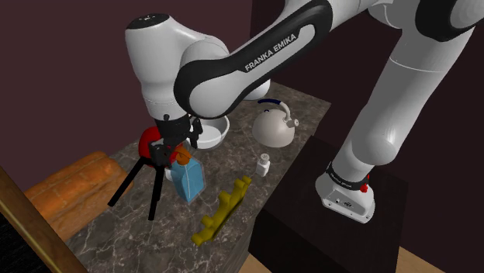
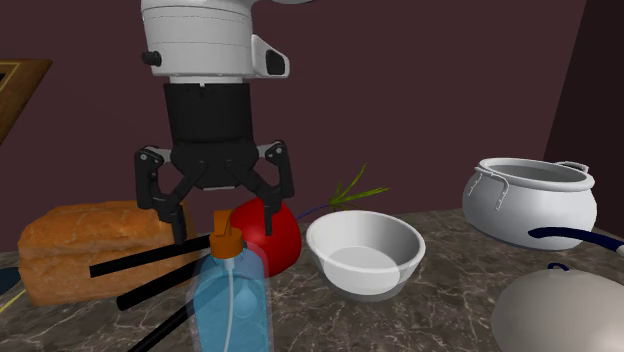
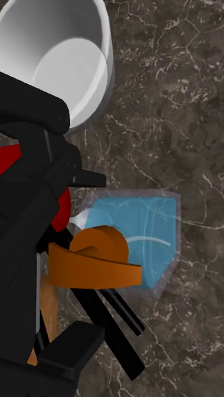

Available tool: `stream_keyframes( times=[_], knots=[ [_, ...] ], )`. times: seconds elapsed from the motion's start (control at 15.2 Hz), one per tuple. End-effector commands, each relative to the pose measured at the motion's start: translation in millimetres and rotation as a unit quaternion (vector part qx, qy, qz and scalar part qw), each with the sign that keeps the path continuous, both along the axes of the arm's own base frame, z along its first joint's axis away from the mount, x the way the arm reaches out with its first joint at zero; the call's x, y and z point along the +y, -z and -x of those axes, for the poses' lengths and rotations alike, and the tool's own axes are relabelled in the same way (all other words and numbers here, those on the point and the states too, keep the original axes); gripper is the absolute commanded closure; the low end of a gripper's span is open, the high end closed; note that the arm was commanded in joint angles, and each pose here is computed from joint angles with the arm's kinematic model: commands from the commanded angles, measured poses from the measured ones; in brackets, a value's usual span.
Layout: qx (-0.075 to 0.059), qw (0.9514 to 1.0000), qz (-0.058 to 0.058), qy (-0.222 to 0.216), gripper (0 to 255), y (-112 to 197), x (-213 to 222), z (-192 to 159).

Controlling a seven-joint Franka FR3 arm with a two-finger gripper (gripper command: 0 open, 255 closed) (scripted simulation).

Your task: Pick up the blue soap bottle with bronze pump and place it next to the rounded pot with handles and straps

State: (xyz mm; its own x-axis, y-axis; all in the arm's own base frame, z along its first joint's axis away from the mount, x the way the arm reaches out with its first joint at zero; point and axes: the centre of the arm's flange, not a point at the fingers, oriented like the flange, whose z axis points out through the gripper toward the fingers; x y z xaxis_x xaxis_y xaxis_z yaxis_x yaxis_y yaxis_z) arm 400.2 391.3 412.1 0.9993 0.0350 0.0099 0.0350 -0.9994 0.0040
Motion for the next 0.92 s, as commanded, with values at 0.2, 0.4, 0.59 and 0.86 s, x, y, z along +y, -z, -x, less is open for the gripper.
stream_keyframes(
  times=[0.2, 0.4, 0.59, 0.86],
  knots=[
    [0.0, 1.0, 0.0, 0.0, 0, 3.3, 0.0, 0.6],
    [0.0, 1.0, 0.0, 0.0, 0, 3.2, 0.0, 0.6],
    [0.0, 1.0, 0.0, 0.0, 255, 3.2, 0.0, 0.6],
    [0.0, 1.0, 0.0, 0.0, 255, 3.3, 0.0, 0.6]
  ],
)
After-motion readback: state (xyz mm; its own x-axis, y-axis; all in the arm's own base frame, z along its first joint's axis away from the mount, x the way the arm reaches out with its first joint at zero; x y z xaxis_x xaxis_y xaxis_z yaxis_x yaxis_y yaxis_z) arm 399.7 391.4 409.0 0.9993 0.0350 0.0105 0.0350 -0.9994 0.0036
